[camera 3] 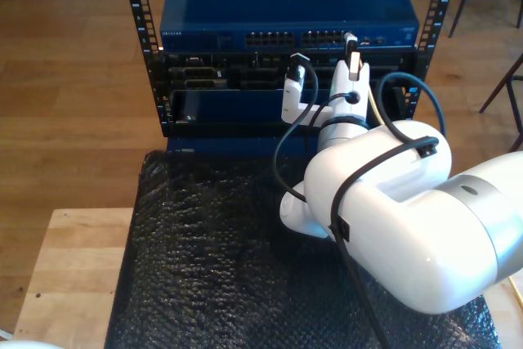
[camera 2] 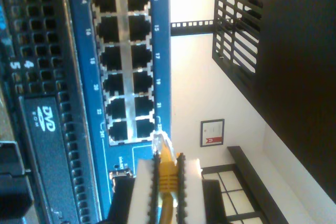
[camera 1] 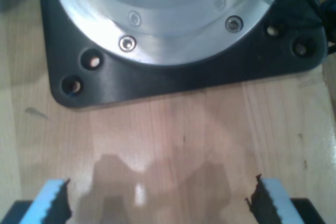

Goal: Grab the cable and plug it in

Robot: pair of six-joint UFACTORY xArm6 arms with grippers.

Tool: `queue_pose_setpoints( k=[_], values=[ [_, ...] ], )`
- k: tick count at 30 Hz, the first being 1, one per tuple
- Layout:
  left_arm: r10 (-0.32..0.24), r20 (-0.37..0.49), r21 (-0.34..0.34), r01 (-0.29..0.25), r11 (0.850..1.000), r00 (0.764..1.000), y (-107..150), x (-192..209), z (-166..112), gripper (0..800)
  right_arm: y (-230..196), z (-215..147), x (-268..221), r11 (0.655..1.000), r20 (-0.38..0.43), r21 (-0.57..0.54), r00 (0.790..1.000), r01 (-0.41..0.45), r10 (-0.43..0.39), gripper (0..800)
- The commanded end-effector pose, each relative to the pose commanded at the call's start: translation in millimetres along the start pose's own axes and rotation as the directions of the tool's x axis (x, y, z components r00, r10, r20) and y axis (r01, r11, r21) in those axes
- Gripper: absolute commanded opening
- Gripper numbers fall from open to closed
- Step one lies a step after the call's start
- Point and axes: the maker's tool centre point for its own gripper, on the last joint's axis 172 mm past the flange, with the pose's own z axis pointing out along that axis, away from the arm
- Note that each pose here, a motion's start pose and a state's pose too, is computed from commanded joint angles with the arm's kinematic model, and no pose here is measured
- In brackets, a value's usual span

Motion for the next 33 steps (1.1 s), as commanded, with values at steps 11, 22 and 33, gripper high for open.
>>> queue_pose_setpoints(
  k=[11,22,33],
  values=[
    [0.0,0.0,0.0,0.0,1.0,1.0,0.0,0.0,0.0,800,-3.2,6.2,-0.5,1.0,-0.01,0.003,1.0,0.004,-0.004,0],
    [0.0,0.0,0.0,0.0,1.0,1.0,0.0,0.0,0.0,800,-3.6,6.7,-1.0,1.0,-0.01,0.005,1.0,0.003,-0.003,0],
    [0.0,0.0,0.0,0.0,1.0,1.0,0.0,0.0,0.0,800,-5.4,4.6,0.2,1.0,-0.014,0.01,1.0,-0.003,0.003,0]
  ],
)
